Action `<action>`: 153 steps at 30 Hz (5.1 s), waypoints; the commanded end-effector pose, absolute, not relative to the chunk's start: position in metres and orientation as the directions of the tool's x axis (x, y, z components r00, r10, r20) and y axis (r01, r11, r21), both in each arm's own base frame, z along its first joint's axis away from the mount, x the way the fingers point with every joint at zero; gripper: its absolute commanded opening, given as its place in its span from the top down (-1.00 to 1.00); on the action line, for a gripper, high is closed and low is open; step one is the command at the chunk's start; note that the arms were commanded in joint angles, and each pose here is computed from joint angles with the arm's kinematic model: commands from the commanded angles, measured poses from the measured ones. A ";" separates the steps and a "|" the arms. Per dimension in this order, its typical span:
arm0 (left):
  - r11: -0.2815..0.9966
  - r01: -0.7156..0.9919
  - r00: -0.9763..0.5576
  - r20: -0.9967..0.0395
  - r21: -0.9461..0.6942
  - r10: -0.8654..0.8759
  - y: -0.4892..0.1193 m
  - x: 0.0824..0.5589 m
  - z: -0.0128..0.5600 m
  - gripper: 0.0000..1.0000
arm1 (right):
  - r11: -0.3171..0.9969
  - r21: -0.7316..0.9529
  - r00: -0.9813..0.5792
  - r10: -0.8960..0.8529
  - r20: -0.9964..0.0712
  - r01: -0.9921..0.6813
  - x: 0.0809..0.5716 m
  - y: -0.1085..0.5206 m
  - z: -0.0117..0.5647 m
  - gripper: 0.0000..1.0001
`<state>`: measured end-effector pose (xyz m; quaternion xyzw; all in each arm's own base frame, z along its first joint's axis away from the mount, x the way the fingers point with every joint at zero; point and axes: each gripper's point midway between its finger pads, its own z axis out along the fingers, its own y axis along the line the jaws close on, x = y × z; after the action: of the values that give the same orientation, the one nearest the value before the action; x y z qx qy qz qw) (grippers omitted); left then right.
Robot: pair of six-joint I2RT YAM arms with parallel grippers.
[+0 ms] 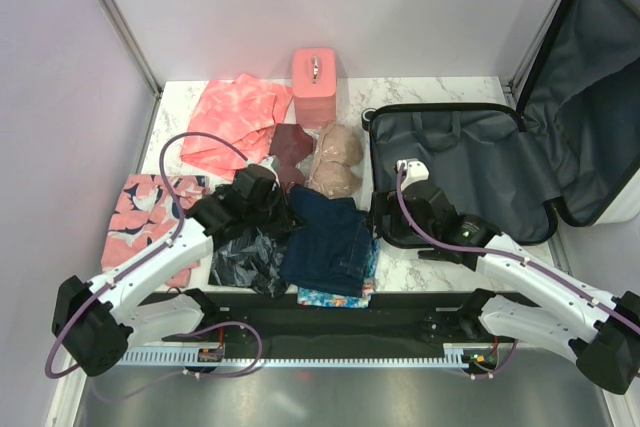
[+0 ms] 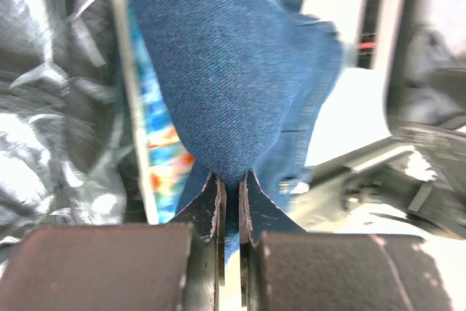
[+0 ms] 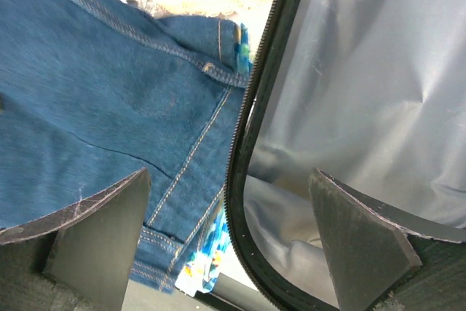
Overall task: Pack the luggage
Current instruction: Pick up the clothes at the center of the board, then place the clothes in the luggage.
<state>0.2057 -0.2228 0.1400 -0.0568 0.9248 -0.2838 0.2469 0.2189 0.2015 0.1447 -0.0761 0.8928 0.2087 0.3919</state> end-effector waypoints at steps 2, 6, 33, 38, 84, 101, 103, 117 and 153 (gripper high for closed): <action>0.743 0.222 -0.798 -0.555 -0.631 -0.233 -0.246 0.221 0.232 0.95 | 0.873 0.361 -0.640 0.076 -0.765 -0.327 0.222 0.210 0.178 -0.96; 0.720 0.279 -0.787 -0.580 -0.635 -0.207 -0.253 0.222 0.260 0.95 | 0.848 0.392 -0.621 0.099 -0.778 -0.356 0.222 0.216 0.197 -0.96; 0.533 0.512 -0.682 -0.696 -0.674 -0.226 -0.329 0.258 0.418 0.95 | 0.828 0.519 -0.496 0.367 -0.787 -0.211 0.284 0.124 0.252 -0.96; 0.470 0.575 -0.665 -0.717 -0.670 -0.208 -0.354 0.256 0.444 0.95 | 0.821 0.565 -0.564 0.429 -0.705 -0.082 0.300 0.097 0.212 -0.96; 0.494 0.553 -0.778 -0.628 -0.671 0.018 -0.503 0.286 0.235 0.95 | 0.679 -0.050 -0.334 0.294 -0.895 0.733 0.242 -0.114 0.256 -0.96; 0.775 0.436 -0.821 -0.556 -0.458 0.133 -0.442 0.346 0.100 0.95 | 0.796 -0.022 -0.398 0.277 -0.875 0.605 0.247 -0.084 0.242 -0.96; 0.782 0.423 -0.829 -0.545 -0.458 0.130 -0.444 0.348 0.098 0.95 | 0.804 -0.029 -0.417 0.277 -0.866 0.594 0.246 -0.082 0.234 -0.96; 0.889 0.259 -0.816 -0.578 -0.379 -0.009 -0.438 0.397 0.082 0.95 | 0.820 -0.056 -0.462 0.263 -0.847 0.570 0.251 -0.079 0.226 -0.96; 0.857 0.021 -0.705 -0.615 -0.515 -0.353 -0.417 0.497 0.103 0.95 | 0.824 -0.050 -0.475 0.275 -0.836 0.565 0.308 -0.077 0.221 -0.96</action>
<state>0.4541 -0.4479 0.1064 -0.0287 0.9038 -0.2846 0.3181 0.2947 -0.0779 0.2010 0.2431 0.8584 -0.1723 0.4176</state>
